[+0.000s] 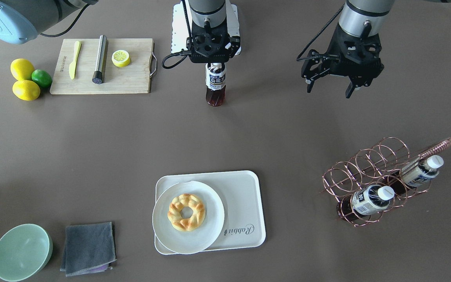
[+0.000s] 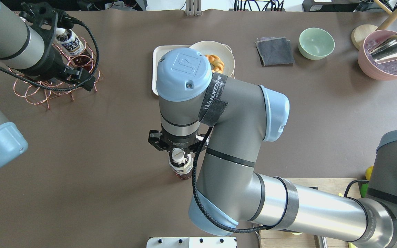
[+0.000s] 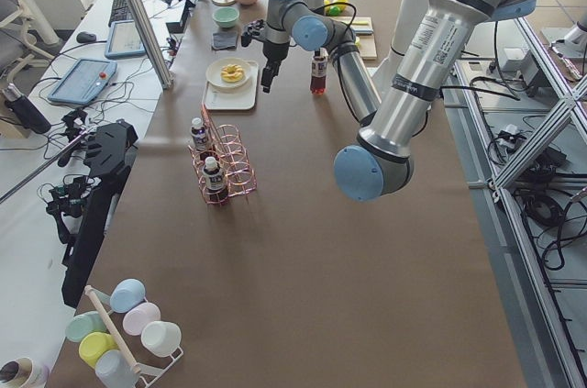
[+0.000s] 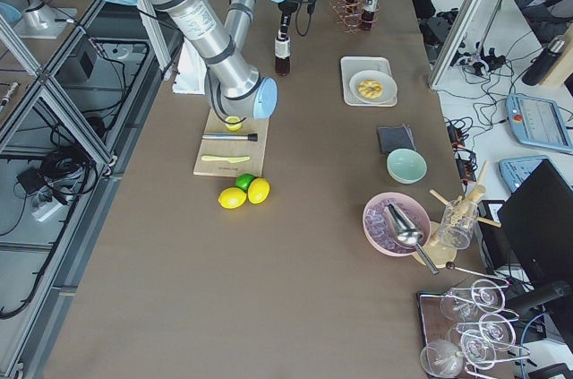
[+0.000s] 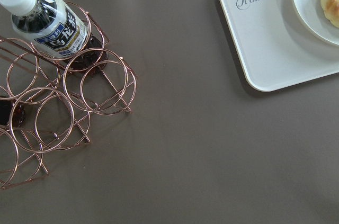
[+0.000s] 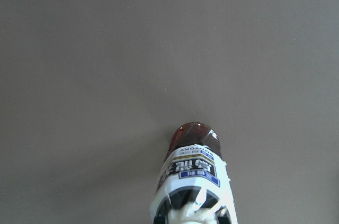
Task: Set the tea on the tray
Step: 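Grasp the standing tea bottle with the right gripper while the left arm withdraws, then carry the tea bottle with the right gripper onto the white tray and release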
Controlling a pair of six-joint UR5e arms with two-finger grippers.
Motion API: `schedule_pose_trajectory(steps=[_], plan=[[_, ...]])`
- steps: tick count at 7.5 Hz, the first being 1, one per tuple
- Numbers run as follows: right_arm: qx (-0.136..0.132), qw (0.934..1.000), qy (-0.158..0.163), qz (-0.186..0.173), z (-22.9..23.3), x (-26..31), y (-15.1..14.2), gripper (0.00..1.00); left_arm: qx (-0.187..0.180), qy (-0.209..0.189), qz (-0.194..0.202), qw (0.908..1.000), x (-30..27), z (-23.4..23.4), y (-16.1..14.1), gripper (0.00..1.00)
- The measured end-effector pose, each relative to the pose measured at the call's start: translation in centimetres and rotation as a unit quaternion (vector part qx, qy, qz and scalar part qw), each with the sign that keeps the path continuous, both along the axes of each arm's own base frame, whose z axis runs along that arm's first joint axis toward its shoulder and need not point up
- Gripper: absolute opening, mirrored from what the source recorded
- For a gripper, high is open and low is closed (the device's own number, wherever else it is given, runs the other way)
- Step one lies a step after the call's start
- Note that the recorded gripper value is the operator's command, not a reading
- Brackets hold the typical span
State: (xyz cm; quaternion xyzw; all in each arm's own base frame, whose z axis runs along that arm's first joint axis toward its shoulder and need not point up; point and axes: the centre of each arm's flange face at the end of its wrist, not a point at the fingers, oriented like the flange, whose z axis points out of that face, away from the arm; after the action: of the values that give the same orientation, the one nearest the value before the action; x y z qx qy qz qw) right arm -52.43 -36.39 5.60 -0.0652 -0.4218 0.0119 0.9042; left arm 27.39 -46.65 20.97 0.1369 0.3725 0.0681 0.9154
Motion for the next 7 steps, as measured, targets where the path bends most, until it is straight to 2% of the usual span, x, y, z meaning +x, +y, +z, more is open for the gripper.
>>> schedule_pose_trajectory(steps=[2, 3, 7], plan=[[0.007, 0.9998, -0.004, 0.017, -0.5, 2.2, -2.4, 0.00, -0.002, 0.003, 0.000, 1.0000, -0.6, 0.1, 0.0, 0.97], [0.017, 0.9995, -0.009, 0.025, -1.1, 4.1, -5.0, 0.00, -0.007, 0.007, -0.001, 0.9999, -2.5, 1.0, 0.2, 0.97], [0.019, 0.9983, 0.002, 0.055, -6.3, 6.0, -21.0, 0.00, -0.004, 0.003, 0.014, 0.9999, -16.7, 9.9, 4.8, 0.97]])
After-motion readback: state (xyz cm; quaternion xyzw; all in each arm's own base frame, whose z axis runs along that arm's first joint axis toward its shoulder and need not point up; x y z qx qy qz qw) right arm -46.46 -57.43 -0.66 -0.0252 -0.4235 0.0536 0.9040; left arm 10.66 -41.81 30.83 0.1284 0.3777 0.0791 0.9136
